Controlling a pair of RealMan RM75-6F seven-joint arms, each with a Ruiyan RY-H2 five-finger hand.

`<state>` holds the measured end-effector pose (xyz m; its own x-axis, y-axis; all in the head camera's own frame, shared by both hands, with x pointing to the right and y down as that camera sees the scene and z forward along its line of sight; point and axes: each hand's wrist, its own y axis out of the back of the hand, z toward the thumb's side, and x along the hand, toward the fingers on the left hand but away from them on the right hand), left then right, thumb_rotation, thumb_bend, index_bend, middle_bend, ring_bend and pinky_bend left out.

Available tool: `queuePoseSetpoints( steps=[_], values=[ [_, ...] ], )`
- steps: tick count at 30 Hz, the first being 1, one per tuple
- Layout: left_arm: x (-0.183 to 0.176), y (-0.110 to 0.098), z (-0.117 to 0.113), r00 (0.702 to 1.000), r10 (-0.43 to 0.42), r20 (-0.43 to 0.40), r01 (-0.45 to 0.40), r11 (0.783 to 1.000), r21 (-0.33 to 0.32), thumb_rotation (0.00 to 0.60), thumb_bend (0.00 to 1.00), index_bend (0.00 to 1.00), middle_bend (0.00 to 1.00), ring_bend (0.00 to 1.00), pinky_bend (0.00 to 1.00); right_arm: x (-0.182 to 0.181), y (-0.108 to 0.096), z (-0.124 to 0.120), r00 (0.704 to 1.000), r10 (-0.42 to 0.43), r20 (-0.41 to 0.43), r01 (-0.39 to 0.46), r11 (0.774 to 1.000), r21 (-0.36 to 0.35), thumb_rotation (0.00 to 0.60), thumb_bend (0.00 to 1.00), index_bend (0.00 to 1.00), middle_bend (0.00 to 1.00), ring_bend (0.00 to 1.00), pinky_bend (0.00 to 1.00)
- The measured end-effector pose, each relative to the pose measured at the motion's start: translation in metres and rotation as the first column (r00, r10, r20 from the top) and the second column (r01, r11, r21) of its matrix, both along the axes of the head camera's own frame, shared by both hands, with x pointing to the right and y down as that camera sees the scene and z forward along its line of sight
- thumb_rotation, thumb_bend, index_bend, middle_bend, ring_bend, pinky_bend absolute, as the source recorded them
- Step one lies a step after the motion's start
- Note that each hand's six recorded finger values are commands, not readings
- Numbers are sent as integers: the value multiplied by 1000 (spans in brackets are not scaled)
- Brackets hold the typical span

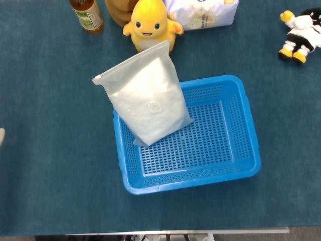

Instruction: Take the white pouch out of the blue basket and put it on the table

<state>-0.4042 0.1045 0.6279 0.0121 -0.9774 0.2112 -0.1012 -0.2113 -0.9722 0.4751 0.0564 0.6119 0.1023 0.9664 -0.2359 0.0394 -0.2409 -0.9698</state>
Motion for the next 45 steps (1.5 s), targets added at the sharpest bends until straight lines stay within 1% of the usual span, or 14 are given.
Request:
queuePoseSetpoints(
  steps=[9,14,17,20,22,26,33,39,45],
  values=[
    [16,-1,-6,998,18,-66,-21,998,-51,600,293,225,328,320,550,-15,-3,-4,999,-43,-15,43,999,-4,600,0,299,277,248,448],
    [33,-5,-9,986,30,-164,-49,992,-113,600,292,207,308,293,509,-19,-5,-11,998,-52,-25,53,999,5,600,0,299,277,248,448],
    [46,-13,-13,976,51,-213,-80,988,-129,600,290,202,286,268,463,-19,-7,-16,998,-56,-31,57,998,11,600,0,299,278,248,448],
    [58,-22,-16,967,85,-239,-118,985,-128,600,233,193,257,232,418,-19,-8,-20,998,-55,-42,56,998,17,600,0,299,278,248,448],
    [66,-28,-17,961,107,-253,-142,982,-124,600,171,188,239,209,391,-17,-8,-22,998,-49,-47,50,999,19,600,0,299,277,248,448],
    [78,-36,-19,953,129,-274,-167,979,-117,600,140,184,226,182,358,-13,-6,-24,998,-37,-55,38,999,19,600,0,299,277,248,448],
    [89,-49,-23,949,129,-289,-162,982,-93,600,122,184,206,161,325,-8,-5,-25,997,-26,-66,27,999,18,600,0,299,277,248,448],
    [99,-57,-21,952,135,-273,-170,980,-106,600,116,184,172,138,293,-5,-4,-23,998,-17,-63,18,1000,11,600,0,299,277,248,448],
    [117,-69,-17,951,165,-261,-202,972,-119,600,116,184,146,120,282,-4,-5,-18,998,-22,-55,22,1000,-4,600,0,299,277,248,448]
  ],
)
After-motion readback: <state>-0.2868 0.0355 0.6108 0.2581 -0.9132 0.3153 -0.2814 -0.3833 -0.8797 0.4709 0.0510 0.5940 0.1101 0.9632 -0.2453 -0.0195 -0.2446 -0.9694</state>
